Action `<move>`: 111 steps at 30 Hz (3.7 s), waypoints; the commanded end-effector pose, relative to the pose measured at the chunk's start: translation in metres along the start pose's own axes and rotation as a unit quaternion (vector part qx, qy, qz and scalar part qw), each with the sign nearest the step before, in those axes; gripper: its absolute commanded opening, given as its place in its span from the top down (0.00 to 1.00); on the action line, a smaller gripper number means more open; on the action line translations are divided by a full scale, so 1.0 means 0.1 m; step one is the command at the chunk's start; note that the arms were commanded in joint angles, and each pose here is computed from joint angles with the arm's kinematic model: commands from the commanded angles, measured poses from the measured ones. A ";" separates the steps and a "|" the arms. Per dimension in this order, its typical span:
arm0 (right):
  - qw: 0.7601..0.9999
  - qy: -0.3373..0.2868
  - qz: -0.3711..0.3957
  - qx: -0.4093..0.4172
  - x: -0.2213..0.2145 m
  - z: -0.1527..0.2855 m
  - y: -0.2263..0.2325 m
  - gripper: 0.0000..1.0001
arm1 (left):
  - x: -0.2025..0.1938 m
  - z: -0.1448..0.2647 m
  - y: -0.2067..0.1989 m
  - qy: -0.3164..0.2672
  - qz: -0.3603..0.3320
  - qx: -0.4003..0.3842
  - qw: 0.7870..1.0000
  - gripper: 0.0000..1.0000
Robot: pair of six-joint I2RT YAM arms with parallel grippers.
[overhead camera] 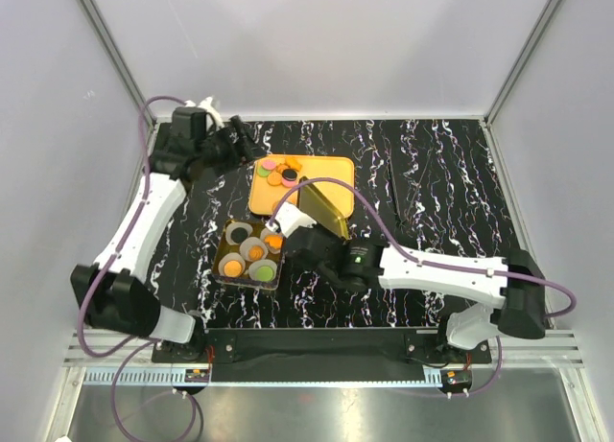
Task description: Pack the cookies
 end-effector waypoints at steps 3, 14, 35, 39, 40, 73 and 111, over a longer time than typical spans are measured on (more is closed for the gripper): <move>0.973 -0.061 -0.182 0.130 0.40 0.30 -0.07 1.00 | 0.13 0.35 0.64 -0.099 0.044 0.120 0.987 0.34; 0.821 -0.172 -0.414 0.353 0.73 0.44 -0.41 1.00 | -0.51 0.50 1.86 -0.121 0.162 0.240 0.950 0.73; 0.682 -0.221 -0.501 0.485 0.68 0.17 -0.28 1.00 | -1.24 0.06 2.34 -0.054 0.259 0.209 0.942 0.89; 0.671 -0.226 -0.507 0.491 0.64 0.11 -0.26 1.00 | -1.27 0.03 2.25 -0.054 0.261 0.197 0.943 0.90; 0.670 -0.220 -0.511 0.491 0.61 0.07 -0.24 1.00 | -1.33 -0.01 2.17 -0.043 0.251 0.188 0.949 0.90; 0.560 -0.212 -0.577 0.555 0.32 -0.43 0.19 1.00 | -0.90 0.11 1.71 -0.079 0.168 0.179 0.966 0.48; 0.575 -0.173 -0.599 0.530 0.04 -0.56 0.51 0.63 | -1.55 -0.16 1.45 0.091 0.101 0.035 0.990 0.09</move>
Point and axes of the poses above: each gripper's point midway between its finger pads, its own z axis back along the fingers, its own y axis along the line the jaws close on, x = y × z, the point moved 1 cm from there along z, back along the fingers, and after that the axes turned 9 degrees about z, right-handed, at the moved point
